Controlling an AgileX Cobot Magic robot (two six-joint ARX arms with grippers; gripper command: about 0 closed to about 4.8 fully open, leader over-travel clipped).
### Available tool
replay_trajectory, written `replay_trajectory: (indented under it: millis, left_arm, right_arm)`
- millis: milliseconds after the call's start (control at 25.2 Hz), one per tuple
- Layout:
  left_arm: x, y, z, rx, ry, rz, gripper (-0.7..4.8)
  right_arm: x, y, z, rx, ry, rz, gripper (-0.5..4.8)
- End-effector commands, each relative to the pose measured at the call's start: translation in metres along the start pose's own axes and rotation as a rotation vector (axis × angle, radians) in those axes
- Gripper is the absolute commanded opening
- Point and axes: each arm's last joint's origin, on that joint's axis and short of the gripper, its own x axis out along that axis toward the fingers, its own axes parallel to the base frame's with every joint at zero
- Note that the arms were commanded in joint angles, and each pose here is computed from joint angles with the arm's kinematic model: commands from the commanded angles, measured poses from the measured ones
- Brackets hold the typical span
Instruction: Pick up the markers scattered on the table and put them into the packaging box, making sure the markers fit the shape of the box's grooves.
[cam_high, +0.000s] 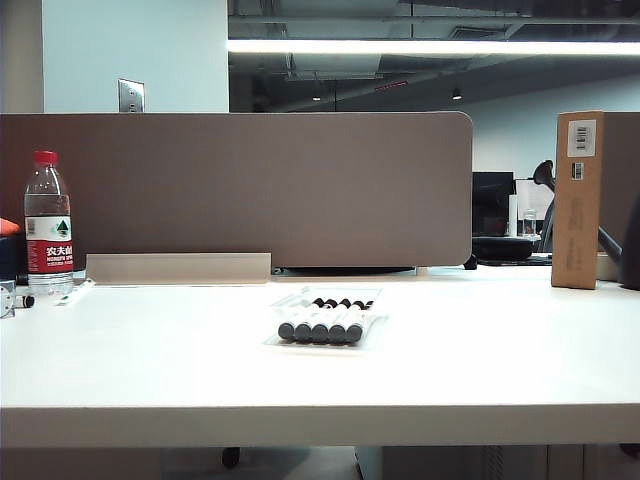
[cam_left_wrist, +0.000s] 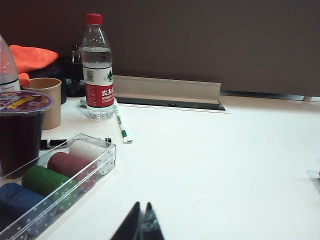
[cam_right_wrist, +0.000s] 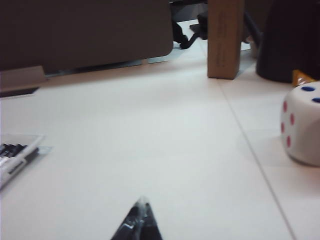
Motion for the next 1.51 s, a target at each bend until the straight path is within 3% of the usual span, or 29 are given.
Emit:
replay_trajectory:
  millis: [40, 1508]
  left_arm:
    - [-0.0002, -0.0001, 0.0021, 0.004, -0.01, -0.003, -0.05]
    - [-0.0002, -0.0001, 0.0021, 0.004, -0.01, -0.003, -0.05]
  right_arm:
    - [0.0004, -0.0005, 0.0, -0.111, -0.013, -0.015, -0.04]
    - [0.0004, -0.001, 0.0, -0.142, -0.013, -0.031, -0.04]
